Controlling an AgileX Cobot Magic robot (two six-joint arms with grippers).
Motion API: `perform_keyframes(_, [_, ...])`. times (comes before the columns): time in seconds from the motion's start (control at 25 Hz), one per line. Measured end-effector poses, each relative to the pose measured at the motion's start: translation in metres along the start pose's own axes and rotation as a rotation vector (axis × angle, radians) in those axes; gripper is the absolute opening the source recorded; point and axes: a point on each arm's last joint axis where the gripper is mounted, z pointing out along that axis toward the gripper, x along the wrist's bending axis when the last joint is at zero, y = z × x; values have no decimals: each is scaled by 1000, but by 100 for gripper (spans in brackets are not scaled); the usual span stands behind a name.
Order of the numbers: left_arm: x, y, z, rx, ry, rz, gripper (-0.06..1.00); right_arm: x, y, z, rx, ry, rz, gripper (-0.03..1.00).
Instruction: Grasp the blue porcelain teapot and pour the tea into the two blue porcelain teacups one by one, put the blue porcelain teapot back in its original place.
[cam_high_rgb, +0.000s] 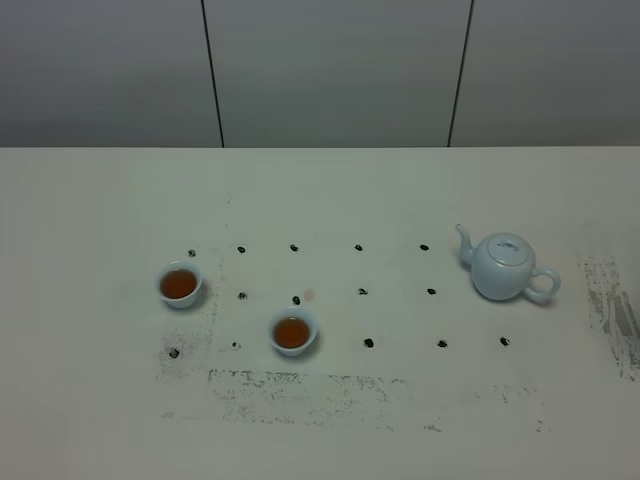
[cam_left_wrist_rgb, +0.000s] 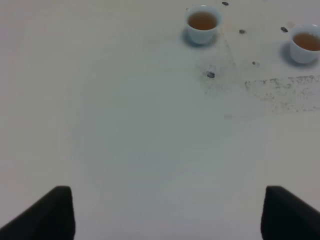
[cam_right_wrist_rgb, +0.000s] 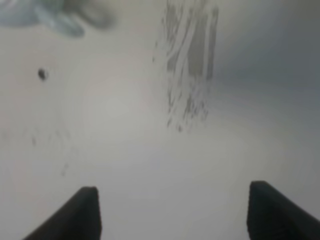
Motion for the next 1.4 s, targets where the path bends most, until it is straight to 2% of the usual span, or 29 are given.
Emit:
perform_keyframes(0.16, [0,0,0,0,0,-1,76,14,-69,-10,14,4,16,59])
perform_keyframes(0.36, [0,0,0,0,0,-1,76,28,-143,-11,-16,-3,59,58])
perform_keyframes(0.6, [0,0,0,0,0,-1,76,38,-201,-11,-243,-44,100,58])
perform_keyframes(0.88, [0,0,0,0,0,-1,76,47,-243,-22,-465,-70,87,58])
perform_keyframes(1.2, [0,0,0,0,0,-1,76,54,-269,-34,-653,-87,62,54])
perform_keyframes(1.4, [0,0,0,0,0,-1,76,61,-294,-40,-809,-56,-9,51])
